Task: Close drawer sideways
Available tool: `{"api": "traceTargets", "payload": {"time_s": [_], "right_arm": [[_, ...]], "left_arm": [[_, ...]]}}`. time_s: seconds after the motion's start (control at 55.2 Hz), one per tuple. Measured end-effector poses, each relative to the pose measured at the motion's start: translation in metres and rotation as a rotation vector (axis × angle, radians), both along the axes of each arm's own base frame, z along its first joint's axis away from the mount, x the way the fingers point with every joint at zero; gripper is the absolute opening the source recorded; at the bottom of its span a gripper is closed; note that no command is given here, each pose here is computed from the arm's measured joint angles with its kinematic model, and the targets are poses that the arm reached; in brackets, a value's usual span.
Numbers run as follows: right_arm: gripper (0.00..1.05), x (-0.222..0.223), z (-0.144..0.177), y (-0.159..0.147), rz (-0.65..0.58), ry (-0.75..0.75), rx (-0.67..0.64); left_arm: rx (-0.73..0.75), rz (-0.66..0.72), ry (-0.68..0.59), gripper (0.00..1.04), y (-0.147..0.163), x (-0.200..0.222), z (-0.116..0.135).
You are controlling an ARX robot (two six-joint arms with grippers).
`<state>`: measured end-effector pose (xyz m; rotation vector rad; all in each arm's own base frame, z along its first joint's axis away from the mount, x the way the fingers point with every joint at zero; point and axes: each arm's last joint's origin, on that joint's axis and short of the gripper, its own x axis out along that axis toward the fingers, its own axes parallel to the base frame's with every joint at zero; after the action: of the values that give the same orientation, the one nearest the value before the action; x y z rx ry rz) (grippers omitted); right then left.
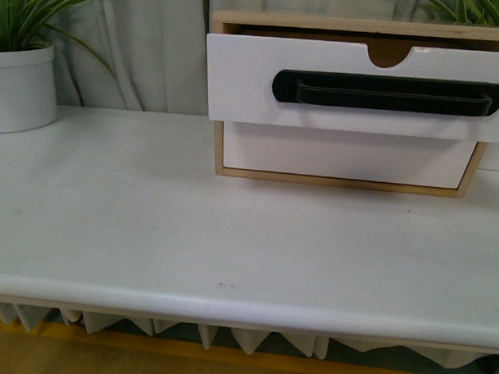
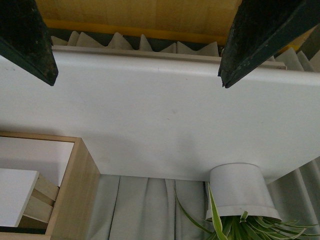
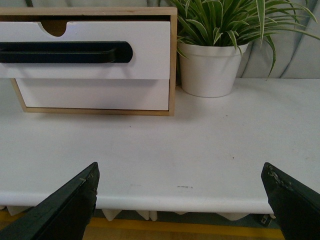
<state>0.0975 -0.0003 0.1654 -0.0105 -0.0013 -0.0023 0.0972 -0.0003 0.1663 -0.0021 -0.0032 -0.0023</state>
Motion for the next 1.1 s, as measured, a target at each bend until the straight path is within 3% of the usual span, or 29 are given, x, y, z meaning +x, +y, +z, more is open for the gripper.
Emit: {"api": "traceTargets", "payload": {"time_s": [1.105], "right_arm": [[0.95, 0.0000, 0.0000, 0.0000, 0.000, 0.000, 0.000]], "left_arm": [[0.000, 0.000, 0.000, 0.98, 0.0000, 0.0000, 0.0000]]}}
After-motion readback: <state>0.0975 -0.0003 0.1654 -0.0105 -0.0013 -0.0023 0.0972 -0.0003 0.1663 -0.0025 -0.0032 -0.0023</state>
